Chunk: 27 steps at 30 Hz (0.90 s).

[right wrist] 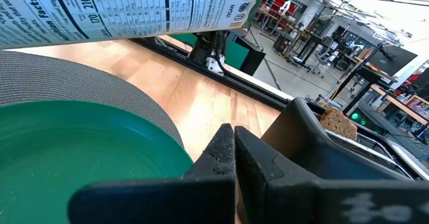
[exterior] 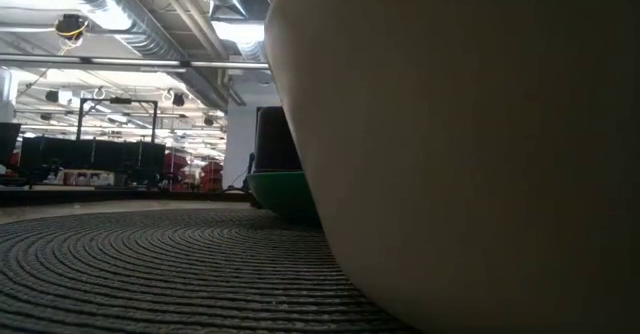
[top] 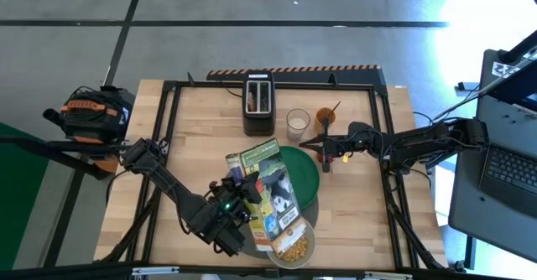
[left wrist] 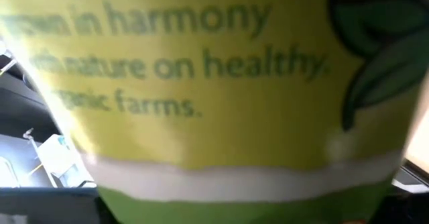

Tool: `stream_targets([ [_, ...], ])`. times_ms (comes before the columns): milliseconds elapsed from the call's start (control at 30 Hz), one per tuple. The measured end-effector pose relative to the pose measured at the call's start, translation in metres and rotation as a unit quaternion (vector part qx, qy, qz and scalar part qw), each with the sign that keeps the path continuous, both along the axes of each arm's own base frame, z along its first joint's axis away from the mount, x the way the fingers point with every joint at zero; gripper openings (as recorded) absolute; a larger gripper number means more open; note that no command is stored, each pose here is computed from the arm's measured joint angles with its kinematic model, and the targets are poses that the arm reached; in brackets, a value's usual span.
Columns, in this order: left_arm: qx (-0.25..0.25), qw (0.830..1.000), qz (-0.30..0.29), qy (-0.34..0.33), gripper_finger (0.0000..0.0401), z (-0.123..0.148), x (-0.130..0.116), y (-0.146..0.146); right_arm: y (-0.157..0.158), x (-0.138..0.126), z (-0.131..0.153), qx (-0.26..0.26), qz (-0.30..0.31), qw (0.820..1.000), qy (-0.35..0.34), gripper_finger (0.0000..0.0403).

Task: Arrange a breakfast setting
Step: Pour the cereal into the white bowl

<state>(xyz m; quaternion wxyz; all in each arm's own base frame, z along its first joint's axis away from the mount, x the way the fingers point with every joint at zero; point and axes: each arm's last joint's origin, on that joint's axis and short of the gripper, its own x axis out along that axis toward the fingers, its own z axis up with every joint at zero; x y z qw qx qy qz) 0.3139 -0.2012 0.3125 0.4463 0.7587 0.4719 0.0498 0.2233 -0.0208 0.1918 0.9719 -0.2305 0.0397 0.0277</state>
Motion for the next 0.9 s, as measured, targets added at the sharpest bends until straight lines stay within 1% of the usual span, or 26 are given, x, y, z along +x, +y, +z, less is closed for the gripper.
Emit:
stream_targets([
  [233, 0.014, 1.000, -0.001, -0.010, 0.0212, 0.001, 0.000, 0.000, 0.000, 0.000, 0.000, 0.000, 0.000, 1.000, 0.000, 0.0000],
  [500, 0.008, 1.000, -0.002, -0.005, 0.0212, 0.001, 0.000, 0.000, 0.000, 0.000, 0.000, 0.000, 0.000, 1.000, 0.000, 0.0000],
  [700, -0.001, 1.000, -0.010, 0.001, 0.0212, 0.000, -0.004, -0.006, 0.000, 0.000, 0.000, 0.000, 0.000, 1.000, 0.001, 0.0000],
  [900, 0.000, 1.000, -0.017, -0.004, 0.0212, 0.000, -0.007, -0.011, 0.000, 0.000, -0.001, 0.000, 0.000, 1.000, 0.003, 0.0000],
])
